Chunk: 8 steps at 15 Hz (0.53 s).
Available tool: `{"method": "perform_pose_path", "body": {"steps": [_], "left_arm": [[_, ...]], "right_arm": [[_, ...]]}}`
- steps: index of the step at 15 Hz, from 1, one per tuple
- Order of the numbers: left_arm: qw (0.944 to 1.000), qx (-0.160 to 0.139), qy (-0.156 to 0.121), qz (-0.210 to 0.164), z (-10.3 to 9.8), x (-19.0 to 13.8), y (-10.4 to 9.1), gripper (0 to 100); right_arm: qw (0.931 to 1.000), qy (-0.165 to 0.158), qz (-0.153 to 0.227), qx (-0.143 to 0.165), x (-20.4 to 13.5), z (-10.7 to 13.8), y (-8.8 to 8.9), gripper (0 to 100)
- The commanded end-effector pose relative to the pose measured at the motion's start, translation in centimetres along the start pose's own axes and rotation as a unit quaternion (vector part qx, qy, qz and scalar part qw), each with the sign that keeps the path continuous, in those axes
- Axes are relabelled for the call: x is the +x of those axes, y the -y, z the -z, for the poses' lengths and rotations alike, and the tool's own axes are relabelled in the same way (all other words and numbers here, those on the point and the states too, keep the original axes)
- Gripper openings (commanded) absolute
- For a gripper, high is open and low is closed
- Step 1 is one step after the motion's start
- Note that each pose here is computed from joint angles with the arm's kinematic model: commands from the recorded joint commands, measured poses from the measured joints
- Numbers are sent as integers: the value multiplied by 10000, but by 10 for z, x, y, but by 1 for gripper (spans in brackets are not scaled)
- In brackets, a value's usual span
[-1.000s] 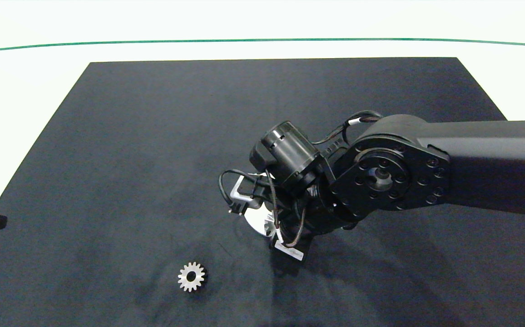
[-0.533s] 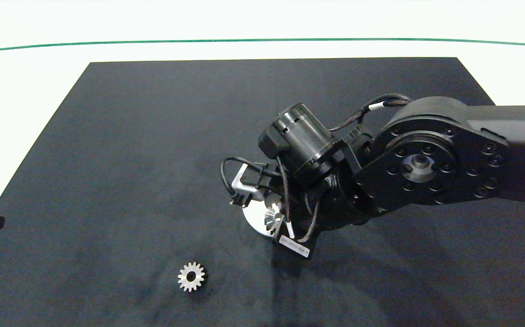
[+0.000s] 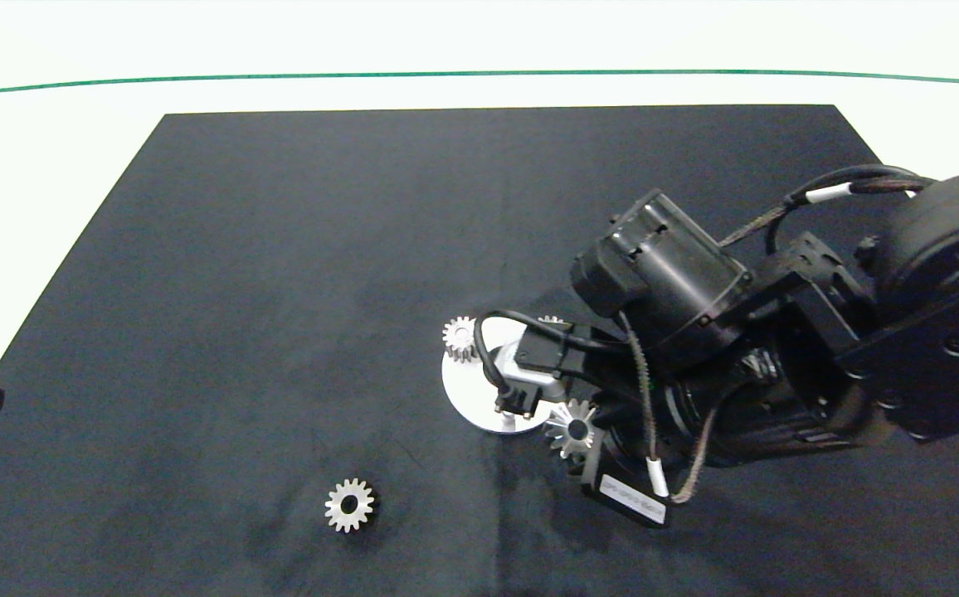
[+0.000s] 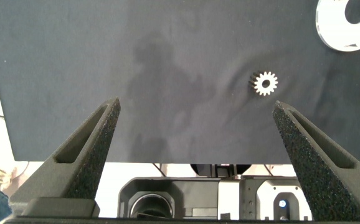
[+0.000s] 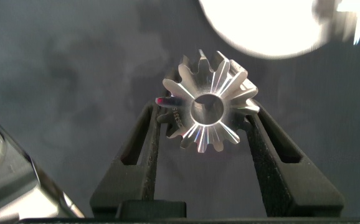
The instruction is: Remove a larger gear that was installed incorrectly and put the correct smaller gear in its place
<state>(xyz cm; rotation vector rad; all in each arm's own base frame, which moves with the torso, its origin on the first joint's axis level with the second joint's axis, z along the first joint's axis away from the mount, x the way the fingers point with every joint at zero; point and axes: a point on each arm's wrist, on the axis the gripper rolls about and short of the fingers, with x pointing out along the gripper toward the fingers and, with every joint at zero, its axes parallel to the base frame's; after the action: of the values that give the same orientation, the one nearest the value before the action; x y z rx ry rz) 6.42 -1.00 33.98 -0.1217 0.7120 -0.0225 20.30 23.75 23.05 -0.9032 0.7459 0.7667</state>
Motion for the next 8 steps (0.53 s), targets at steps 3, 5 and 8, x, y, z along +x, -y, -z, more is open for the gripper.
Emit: {"method": "perform_pose_path", "body": {"steps": [3, 5, 8], "left_arm": [[10000, 15, -10, 21, 2, -2, 0, 100], [10000, 14, 13, 26, 3, -3, 0, 100], [10000, 14, 13, 26, 3, -3, 0, 100]], "right_arm": [[9986, -256, 190, 414, -3, 59, 7, 4], [9984, -243, 188, 484, 15, 79, -4, 4], [9977, -88, 298, 611, 16, 92, -10, 4]]}}
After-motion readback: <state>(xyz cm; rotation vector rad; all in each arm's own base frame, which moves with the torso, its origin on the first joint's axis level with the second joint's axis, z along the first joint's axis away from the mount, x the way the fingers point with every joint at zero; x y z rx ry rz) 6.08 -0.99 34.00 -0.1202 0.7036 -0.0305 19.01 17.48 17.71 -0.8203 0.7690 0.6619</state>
